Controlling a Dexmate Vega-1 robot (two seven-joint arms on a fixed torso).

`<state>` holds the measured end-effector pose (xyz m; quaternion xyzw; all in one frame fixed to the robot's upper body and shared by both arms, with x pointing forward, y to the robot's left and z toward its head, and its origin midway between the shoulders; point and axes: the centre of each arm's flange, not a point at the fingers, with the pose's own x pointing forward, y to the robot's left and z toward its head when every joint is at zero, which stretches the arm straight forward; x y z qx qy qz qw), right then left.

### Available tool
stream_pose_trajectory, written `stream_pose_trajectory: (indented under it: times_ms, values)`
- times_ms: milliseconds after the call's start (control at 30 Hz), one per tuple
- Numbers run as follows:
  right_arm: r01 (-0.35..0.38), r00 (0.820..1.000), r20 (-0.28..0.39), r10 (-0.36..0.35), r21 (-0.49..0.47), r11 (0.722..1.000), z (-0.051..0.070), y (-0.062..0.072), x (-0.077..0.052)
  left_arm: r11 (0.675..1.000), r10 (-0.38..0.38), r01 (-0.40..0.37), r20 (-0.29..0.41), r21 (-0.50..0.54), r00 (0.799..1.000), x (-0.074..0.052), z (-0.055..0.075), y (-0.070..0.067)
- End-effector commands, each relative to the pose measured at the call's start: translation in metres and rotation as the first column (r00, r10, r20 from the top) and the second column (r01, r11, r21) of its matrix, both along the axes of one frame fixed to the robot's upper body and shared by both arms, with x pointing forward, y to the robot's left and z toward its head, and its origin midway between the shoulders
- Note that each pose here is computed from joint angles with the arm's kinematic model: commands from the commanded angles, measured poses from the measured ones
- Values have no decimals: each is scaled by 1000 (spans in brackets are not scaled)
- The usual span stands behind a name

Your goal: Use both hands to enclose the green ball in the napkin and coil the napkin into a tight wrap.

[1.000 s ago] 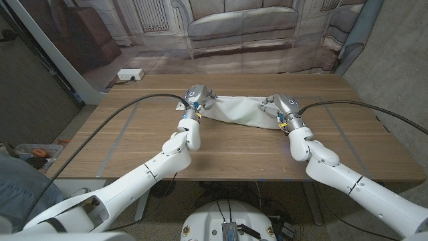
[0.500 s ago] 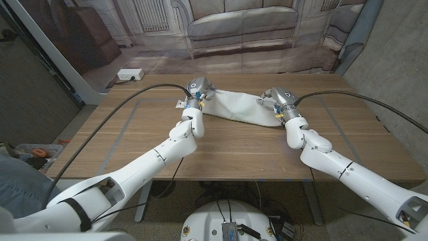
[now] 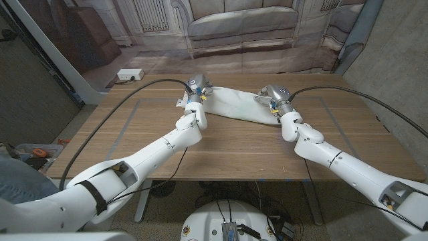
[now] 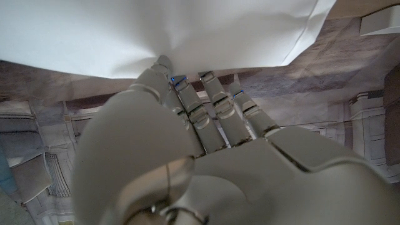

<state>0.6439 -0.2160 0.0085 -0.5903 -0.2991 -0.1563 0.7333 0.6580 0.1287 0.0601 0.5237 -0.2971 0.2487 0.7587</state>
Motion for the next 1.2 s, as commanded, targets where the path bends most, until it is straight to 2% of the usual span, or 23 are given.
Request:
stream_pose_trajectory:
  times_ms: [33,167,333,600,733,933,1200]
  values:
    - [25,999,-26,-26,-27,999,-2,3,27,992,128,-129,19,14,992,26,-7,-4]
    - [45,998,-41,-45,-22,999,-5,1,34,984,162,-164,21,76,986,34,-14,-11]
    - [61,996,-67,-63,-23,998,-13,-4,38,968,194,-187,-28,169,981,43,-25,-17]
    - [77,993,-92,-80,-36,996,-22,-8,39,950,217,-194,-73,245,973,49,-40,-20]
    - [82,991,-98,-86,-45,996,-25,-9,37,941,229,-198,-84,276,970,47,-41,-22]
    - [81,992,-97,-86,-49,995,-25,-9,34,934,243,-213,-73,286,967,41,-35,-21]
    - [87,991,-89,-95,-92,992,-25,-9,30,935,229,-189,-103,300,968,29,-31,-21]
